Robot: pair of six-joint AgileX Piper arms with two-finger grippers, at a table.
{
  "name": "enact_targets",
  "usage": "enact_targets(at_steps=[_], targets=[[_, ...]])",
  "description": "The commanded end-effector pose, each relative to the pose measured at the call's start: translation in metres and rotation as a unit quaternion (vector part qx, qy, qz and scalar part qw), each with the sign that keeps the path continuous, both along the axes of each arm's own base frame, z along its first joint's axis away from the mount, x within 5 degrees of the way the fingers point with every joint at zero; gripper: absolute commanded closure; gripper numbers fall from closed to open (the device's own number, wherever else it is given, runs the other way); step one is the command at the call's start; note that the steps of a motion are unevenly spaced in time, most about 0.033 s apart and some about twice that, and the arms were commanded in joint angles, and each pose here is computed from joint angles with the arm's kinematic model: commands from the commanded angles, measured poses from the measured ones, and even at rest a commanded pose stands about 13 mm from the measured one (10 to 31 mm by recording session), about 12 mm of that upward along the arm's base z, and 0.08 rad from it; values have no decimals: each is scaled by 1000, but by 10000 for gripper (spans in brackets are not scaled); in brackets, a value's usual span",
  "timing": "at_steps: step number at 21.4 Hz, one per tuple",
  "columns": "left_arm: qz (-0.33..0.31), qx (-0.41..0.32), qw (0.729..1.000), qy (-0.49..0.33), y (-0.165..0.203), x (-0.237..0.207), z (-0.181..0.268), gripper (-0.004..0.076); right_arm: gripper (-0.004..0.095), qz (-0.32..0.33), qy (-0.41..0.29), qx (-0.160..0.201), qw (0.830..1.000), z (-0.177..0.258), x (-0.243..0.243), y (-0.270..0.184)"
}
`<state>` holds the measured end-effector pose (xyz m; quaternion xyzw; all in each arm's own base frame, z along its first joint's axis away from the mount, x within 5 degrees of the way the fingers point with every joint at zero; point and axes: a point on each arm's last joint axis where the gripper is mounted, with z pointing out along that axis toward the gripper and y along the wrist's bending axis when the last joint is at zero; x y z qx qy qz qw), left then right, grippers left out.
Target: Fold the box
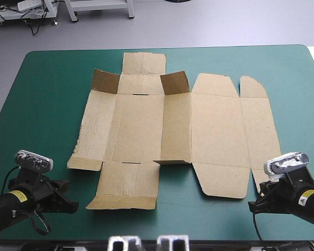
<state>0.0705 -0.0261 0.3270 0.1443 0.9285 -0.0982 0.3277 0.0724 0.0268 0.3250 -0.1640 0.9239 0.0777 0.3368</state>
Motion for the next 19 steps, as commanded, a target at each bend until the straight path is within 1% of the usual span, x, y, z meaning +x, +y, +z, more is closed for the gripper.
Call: enact_targets(at_steps=[1, 8, 10, 15, 19], targets=[[0, -15, 999, -31, -2, 4, 10, 732, 926, -1, -26, 14, 1000, 9, 3, 2], [-7, -11, 999, -34, -2, 4, 10, 732, 926, -2, -26, 15, 1000, 9, 4, 2], [3, -22, 999, -39, -3, 7, 11, 731, 926, -2, -26, 15, 1000, 9, 4, 2], [9, -24, 998, -53, -5, 61, 28, 725, 926, -3, -28, 16, 999, 9, 4, 2], [-22, -31, 999, -31, -12, 105, 32, 725, 926, -2, -30, 16, 999, 10, 4, 2]])
